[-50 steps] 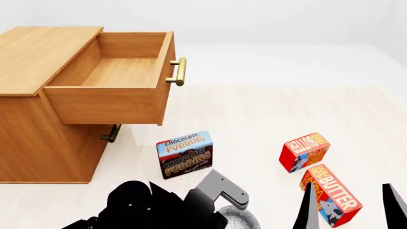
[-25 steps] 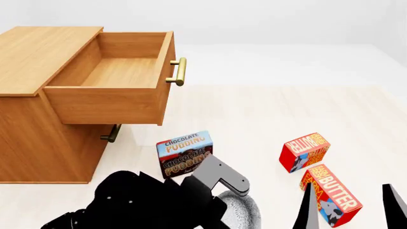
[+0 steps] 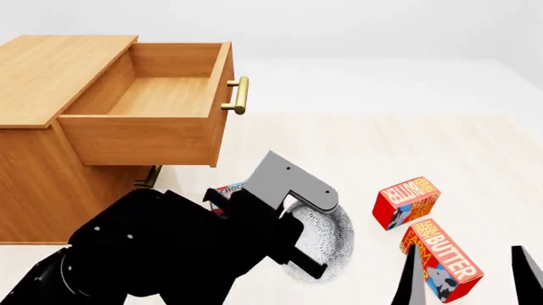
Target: Put the bowl in the top drawer of the cabinet.
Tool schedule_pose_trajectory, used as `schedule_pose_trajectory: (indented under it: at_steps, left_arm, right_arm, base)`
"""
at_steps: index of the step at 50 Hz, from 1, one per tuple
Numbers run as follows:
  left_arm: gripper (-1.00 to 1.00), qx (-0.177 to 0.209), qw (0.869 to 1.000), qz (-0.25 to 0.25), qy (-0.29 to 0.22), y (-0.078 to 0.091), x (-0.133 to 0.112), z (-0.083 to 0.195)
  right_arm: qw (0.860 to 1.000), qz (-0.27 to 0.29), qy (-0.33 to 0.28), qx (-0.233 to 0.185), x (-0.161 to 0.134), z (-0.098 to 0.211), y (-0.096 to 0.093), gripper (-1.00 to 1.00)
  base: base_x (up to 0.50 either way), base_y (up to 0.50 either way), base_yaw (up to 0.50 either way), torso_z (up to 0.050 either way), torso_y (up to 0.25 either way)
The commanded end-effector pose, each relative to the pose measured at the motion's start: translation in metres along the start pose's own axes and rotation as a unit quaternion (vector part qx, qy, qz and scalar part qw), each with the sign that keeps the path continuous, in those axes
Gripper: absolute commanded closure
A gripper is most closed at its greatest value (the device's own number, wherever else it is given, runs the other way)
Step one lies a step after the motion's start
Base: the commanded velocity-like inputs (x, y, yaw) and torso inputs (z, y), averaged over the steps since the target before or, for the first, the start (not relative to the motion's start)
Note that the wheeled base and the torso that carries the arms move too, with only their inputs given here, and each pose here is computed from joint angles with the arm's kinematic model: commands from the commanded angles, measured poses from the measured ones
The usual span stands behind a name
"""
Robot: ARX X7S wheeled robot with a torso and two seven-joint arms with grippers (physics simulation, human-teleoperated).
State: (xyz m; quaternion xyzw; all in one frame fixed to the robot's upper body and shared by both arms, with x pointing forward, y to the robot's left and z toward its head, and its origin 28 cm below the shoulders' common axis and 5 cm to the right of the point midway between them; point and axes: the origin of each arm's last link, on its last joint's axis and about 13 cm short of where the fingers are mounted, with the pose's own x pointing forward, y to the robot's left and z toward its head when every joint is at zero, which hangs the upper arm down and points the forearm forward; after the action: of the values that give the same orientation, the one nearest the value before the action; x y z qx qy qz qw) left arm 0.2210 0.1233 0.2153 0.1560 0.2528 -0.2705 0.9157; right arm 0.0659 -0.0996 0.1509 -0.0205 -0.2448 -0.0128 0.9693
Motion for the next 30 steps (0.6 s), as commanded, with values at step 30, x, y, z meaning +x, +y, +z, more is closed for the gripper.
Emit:
schedule_pose_trajectory:
  at_steps: [30]
  left_arm:
    - [1.00,-0.027,0.978,0.094,-0.182,0.010,-0.063,0.080]
  right_arm:
    - [1.000,0.003,-0.002,0.004,-0.002,0.001,0.001,-1.00]
  base:
    - [0.00,0.00,0.00,0.000,0.000]
